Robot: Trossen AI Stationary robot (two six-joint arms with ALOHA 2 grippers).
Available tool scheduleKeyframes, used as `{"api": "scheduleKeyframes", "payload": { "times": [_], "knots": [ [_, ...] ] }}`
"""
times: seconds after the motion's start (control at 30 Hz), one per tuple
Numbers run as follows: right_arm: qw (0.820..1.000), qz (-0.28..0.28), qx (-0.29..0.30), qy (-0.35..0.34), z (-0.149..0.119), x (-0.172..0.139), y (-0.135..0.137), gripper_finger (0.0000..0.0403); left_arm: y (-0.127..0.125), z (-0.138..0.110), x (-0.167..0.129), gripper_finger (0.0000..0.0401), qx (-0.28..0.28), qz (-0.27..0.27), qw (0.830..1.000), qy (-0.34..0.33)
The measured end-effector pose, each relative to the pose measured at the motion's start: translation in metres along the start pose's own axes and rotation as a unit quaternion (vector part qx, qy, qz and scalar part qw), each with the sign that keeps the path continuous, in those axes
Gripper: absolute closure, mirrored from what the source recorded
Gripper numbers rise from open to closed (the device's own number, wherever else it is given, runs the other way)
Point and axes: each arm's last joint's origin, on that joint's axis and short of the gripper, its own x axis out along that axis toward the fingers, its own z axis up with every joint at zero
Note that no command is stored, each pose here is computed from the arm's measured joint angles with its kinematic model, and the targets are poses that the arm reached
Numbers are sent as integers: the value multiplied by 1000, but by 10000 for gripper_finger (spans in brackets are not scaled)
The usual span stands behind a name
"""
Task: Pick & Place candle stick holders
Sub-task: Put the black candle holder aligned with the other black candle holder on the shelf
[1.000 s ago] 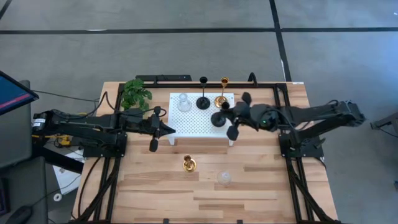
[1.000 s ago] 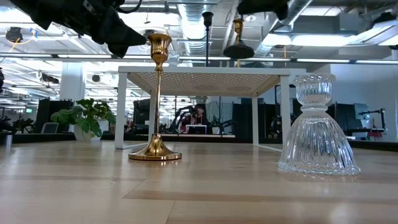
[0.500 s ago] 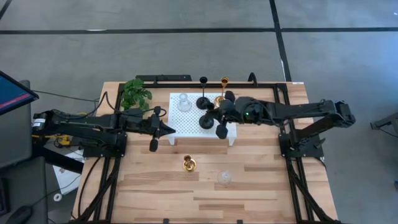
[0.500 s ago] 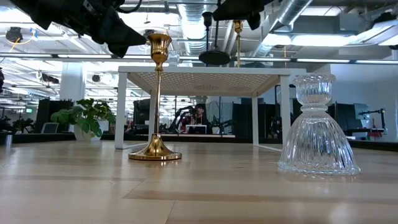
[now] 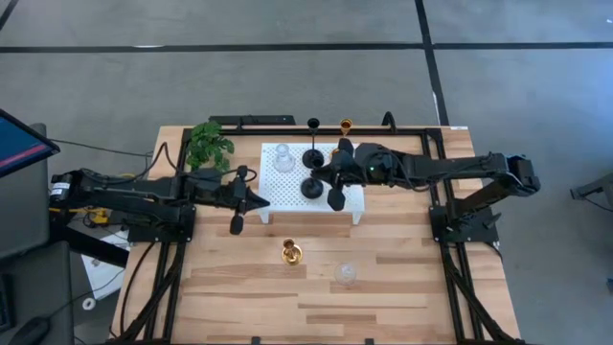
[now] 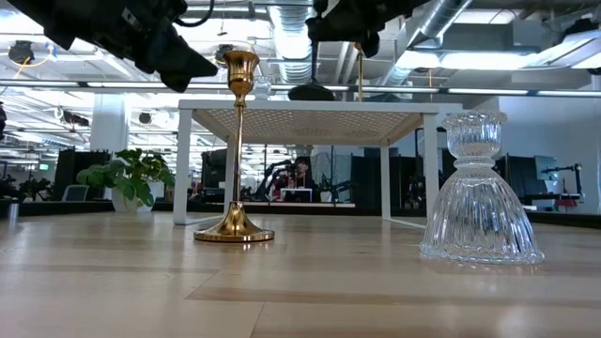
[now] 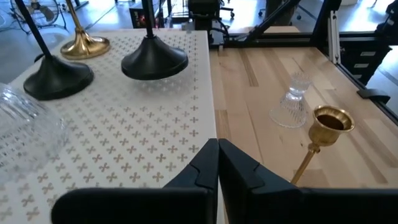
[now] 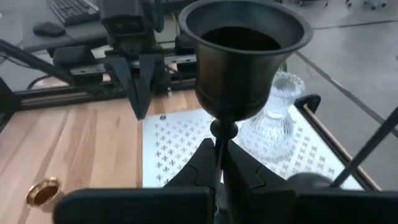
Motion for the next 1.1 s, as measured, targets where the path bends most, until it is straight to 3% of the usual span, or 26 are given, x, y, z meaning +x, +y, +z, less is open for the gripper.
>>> {"api": "scheduleKeyframes", "payload": {
  "times": [1.1],
  "knots": [
    [1000,-11,4,19,-7,10,-8,403,0,0,0,391,-9,0,1000,-3]
  ]
}}
